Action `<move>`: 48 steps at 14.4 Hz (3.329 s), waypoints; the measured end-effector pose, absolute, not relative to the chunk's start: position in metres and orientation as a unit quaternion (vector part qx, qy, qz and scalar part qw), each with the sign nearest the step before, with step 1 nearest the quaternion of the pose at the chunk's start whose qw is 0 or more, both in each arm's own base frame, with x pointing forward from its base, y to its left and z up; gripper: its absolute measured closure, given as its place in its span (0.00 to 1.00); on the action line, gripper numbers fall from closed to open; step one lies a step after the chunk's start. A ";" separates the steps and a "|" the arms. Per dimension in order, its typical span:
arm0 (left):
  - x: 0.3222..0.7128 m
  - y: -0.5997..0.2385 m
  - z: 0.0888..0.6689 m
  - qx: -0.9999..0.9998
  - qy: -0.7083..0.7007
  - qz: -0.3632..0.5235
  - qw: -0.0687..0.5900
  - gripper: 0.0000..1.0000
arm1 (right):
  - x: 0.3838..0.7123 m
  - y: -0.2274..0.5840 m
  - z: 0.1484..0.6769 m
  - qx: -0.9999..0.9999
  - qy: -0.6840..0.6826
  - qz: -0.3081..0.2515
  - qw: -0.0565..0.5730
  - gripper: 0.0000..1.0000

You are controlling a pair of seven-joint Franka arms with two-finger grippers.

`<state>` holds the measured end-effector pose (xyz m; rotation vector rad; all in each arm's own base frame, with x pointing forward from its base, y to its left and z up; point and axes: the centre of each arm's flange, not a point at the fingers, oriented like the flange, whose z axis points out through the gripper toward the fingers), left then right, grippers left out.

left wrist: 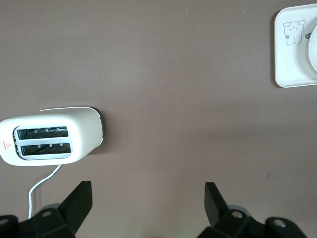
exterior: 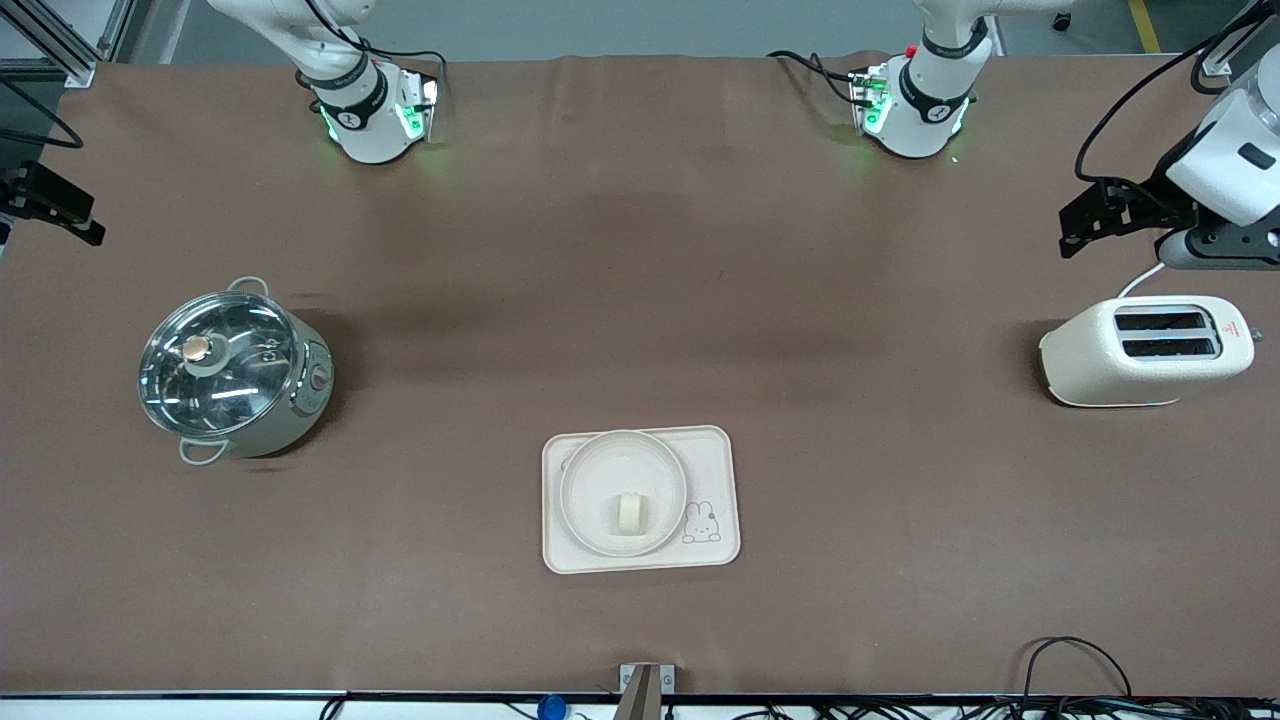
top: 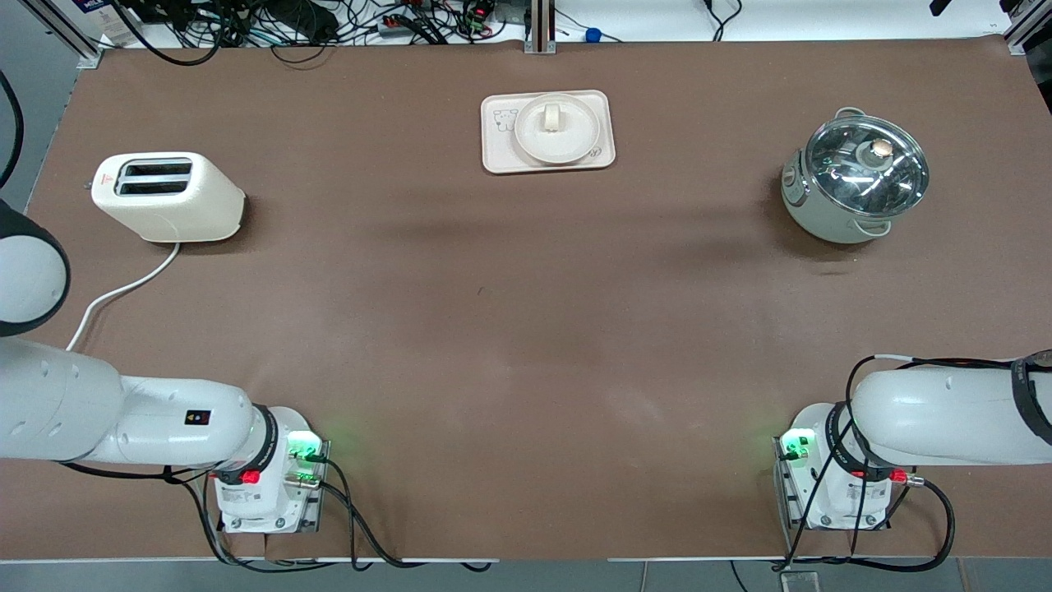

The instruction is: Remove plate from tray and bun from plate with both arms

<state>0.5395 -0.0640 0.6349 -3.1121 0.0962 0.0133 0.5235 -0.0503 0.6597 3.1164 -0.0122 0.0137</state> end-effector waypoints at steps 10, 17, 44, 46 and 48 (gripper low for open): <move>0.544 -0.061 0.629 -0.999 0.028 0.008 0.014 0.00 | 0.524 -0.051 0.656 1.000 -0.004 -0.002 0.012 0.00; 0.545 -0.061 0.627 -0.999 0.028 0.009 0.014 0.00 | 0.560 0.022 0.585 0.994 0.032 -0.030 -0.095 0.00; 0.555 -0.060 0.616 -1.000 0.027 0.009 0.013 0.00 | 0.691 0.338 0.195 0.976 -0.064 0.042 -0.205 0.66; 0.555 -0.060 0.616 -1.000 0.027 0.009 0.013 0.00 | 0.692 0.337 0.190 0.975 -0.068 0.051 -0.205 0.88; 0.555 -0.060 0.616 -1.000 0.027 0.009 0.013 0.00 | 0.692 0.336 0.182 0.975 -0.070 0.055 -0.204 0.96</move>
